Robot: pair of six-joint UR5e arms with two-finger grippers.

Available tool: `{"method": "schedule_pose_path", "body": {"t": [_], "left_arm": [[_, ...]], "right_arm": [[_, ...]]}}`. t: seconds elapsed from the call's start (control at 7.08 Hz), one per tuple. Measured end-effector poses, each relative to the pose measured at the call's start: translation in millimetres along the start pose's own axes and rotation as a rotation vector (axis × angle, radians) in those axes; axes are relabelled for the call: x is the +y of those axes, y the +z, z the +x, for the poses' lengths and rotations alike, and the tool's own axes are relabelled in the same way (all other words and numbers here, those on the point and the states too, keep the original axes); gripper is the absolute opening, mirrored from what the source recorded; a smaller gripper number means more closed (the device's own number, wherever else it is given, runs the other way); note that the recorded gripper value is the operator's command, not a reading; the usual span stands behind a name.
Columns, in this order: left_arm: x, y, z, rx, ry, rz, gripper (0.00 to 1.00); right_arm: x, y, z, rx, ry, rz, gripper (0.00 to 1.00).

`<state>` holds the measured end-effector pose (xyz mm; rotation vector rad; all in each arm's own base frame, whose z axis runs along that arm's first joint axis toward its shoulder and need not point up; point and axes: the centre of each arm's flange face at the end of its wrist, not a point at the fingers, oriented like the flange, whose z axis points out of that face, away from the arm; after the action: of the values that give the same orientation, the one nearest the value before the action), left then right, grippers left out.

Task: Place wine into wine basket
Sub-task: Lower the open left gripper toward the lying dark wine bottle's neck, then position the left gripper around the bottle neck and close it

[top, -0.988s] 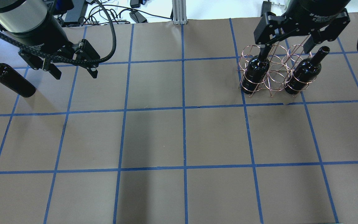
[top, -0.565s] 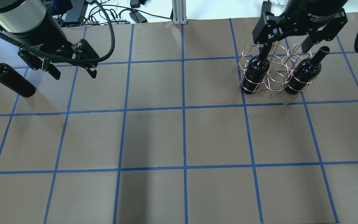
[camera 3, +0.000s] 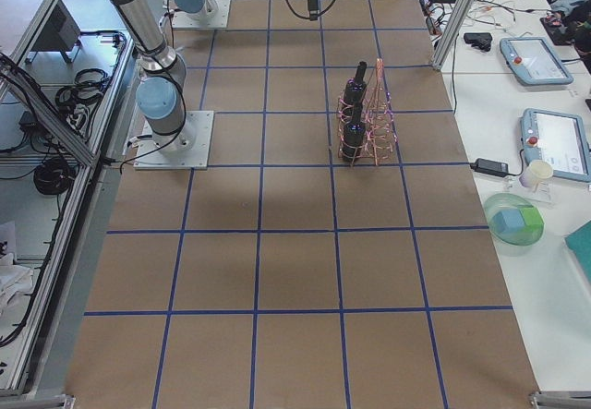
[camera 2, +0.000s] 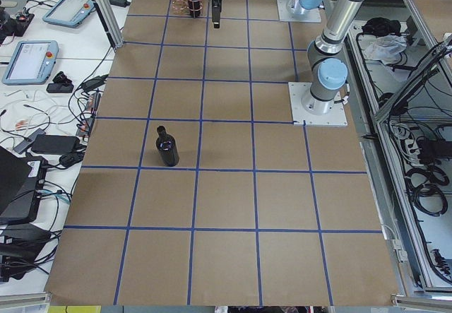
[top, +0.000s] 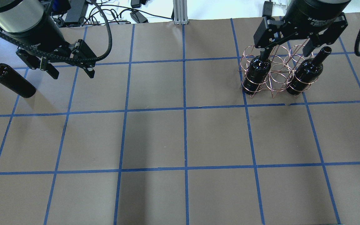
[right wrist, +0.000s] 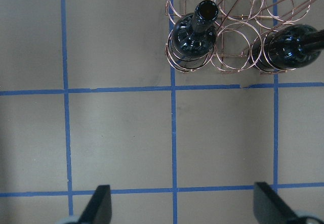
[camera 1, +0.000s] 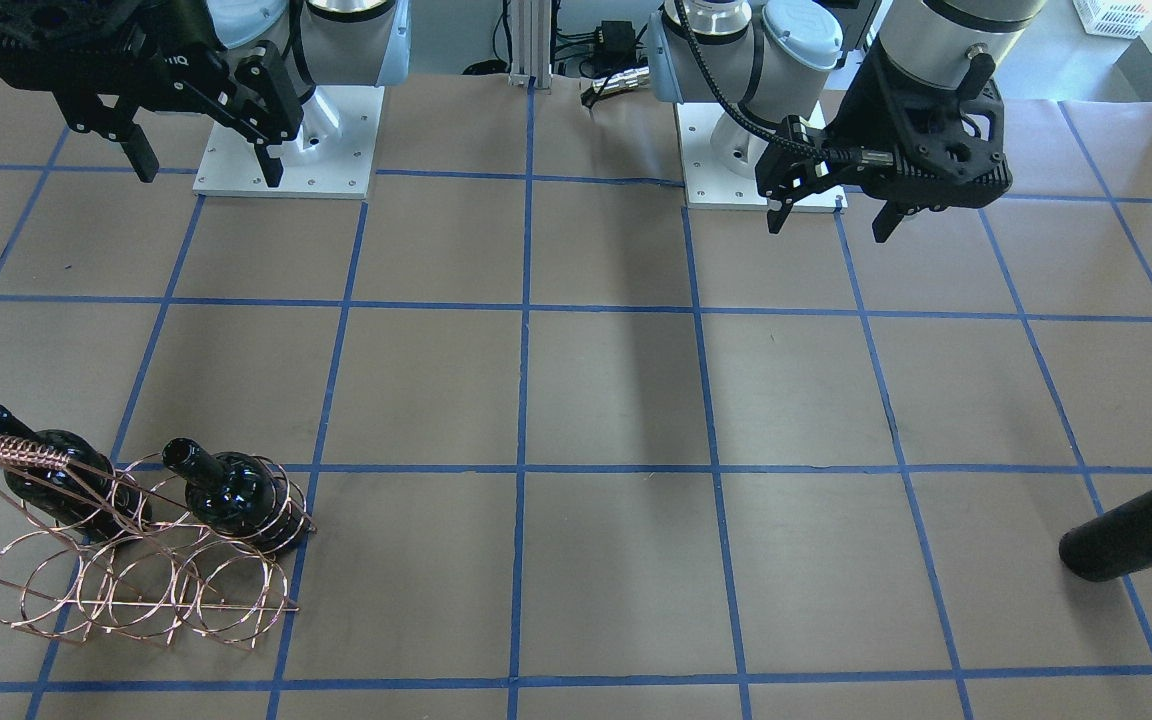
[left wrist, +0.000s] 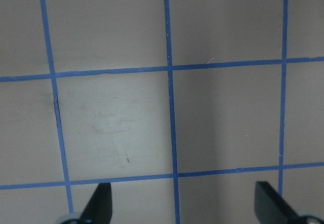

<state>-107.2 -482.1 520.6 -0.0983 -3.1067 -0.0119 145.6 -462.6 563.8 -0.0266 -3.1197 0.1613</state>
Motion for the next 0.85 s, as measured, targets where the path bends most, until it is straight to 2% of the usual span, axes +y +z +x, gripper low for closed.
{"method": "schedule_pose_path", "body": {"t": [0.28,0.56,0.85], "left_arm": [[-10.6,-2.4,-52.2,-0.001,0.039,0.009,1.00],[-24.9,0.7,-151.7,-0.018,0.057,0.025,1.00],[-46.6,1.7,-228.1,-0.111,0.067,0.059,1.00]], "right_arm": [[1.1,0.3,0.2,0.002,0.000,-0.005,1.00],[1.7,-0.1,0.3,0.003,-0.003,-0.006,1.00],[3.0,-1.0,0.4,0.002,-0.003,-0.007,1.00]]}}
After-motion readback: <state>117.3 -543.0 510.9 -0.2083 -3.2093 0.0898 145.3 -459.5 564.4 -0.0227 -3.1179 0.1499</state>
